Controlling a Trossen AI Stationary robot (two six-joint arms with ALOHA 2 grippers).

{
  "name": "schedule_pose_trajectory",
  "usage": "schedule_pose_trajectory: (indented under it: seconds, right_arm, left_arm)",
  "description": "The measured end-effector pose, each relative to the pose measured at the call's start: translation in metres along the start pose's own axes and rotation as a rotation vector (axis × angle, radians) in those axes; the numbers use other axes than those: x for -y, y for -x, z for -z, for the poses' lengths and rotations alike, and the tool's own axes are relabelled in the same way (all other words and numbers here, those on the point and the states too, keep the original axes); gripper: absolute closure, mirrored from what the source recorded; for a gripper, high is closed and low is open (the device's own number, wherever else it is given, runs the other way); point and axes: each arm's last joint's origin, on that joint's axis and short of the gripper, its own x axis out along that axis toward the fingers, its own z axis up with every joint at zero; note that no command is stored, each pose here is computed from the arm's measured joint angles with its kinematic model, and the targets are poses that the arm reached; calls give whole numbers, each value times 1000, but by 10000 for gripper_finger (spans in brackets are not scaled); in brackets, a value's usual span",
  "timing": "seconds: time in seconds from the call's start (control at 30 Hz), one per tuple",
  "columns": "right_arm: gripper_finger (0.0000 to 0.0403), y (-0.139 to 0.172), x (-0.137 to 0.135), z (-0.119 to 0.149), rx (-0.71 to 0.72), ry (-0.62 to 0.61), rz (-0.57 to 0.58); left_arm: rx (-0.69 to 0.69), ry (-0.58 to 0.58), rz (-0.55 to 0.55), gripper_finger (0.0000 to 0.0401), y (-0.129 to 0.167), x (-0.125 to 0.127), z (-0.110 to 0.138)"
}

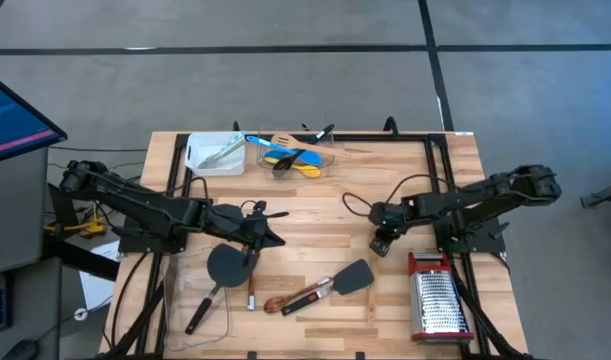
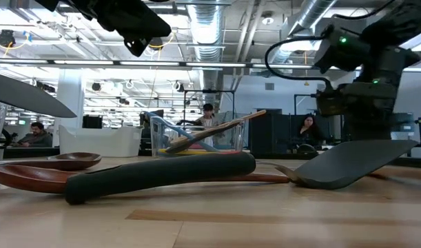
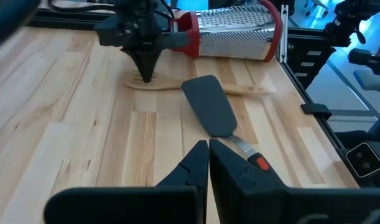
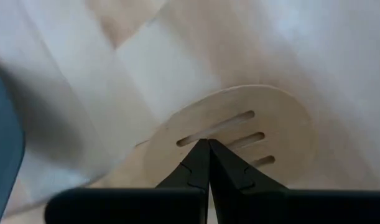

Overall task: Pick & Place Kitchen Items
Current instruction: Put the brown slotted spoon into the top transparent bin

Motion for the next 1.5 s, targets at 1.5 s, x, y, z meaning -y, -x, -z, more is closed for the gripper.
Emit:
schedule_pose_trajectory:
  seconds: [1.5]
  right_arm:
    - [403,37,114,-71,228,-238,349]
  left_arm:
    - [9,1,1,399,0,0,-1]
